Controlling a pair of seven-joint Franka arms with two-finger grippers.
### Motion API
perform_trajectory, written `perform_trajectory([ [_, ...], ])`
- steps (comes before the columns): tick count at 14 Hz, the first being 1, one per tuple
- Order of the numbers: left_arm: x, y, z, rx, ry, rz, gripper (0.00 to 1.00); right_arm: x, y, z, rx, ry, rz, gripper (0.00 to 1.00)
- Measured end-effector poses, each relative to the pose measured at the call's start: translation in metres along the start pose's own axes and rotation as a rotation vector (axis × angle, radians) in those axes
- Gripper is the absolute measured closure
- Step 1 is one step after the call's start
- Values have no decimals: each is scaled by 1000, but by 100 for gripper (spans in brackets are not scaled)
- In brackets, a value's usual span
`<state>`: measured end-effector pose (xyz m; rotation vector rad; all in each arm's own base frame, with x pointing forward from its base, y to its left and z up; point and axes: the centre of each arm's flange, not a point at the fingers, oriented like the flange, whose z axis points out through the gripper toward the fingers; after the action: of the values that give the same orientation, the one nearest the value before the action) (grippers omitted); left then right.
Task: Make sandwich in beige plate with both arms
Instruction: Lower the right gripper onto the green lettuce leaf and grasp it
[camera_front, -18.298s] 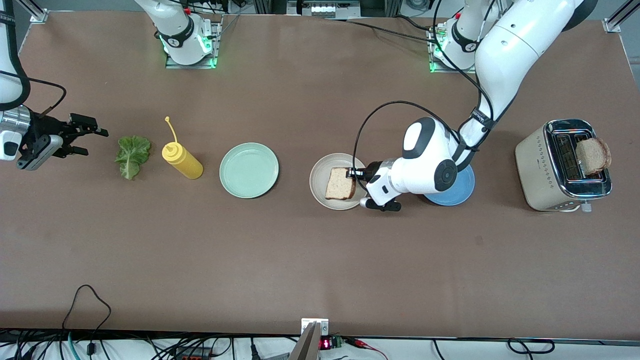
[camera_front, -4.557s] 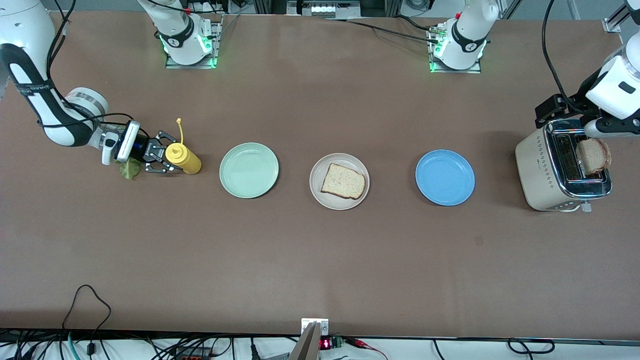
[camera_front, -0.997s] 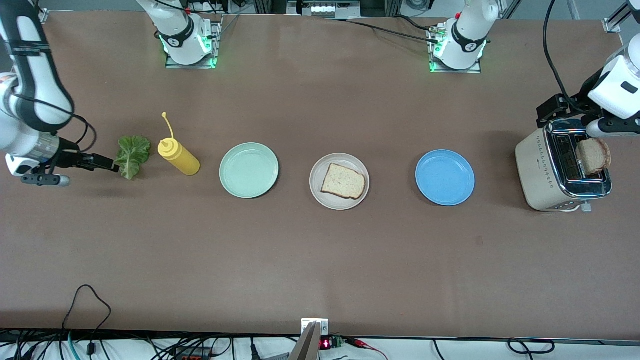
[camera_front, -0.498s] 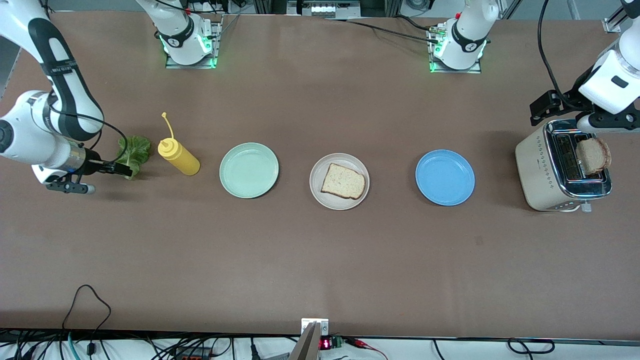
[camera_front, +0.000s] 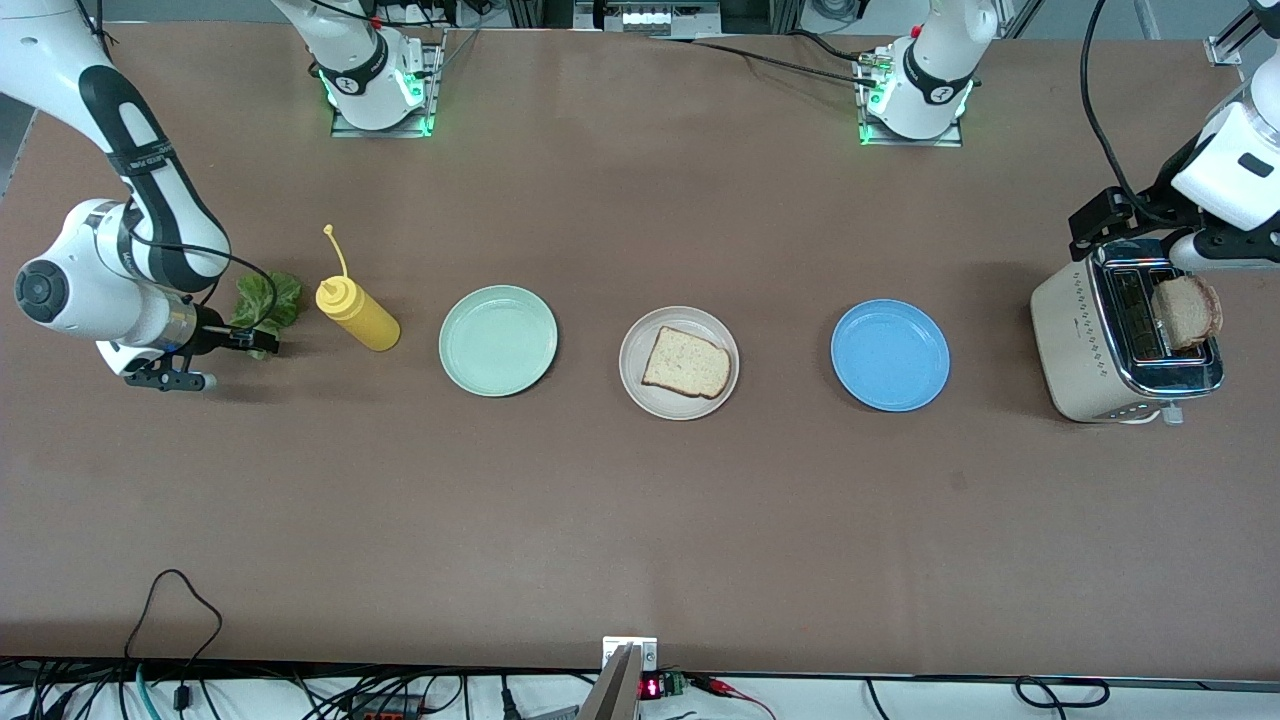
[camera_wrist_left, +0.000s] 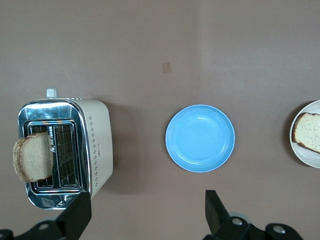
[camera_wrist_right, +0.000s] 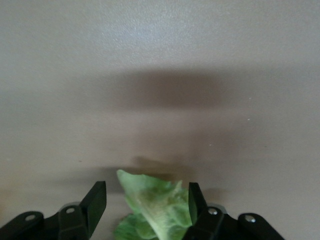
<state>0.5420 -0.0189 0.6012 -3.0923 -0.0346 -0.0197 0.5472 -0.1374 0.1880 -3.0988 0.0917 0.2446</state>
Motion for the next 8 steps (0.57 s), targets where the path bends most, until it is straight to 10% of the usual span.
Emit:
perform_trajectory([
  [6,0,-1,0,0,0,-2,0,0,0,1,-22,3,-24,89],
  [8,0,-2,0,0,0,-3,0,1,0,1,-31,5,-34,95],
])
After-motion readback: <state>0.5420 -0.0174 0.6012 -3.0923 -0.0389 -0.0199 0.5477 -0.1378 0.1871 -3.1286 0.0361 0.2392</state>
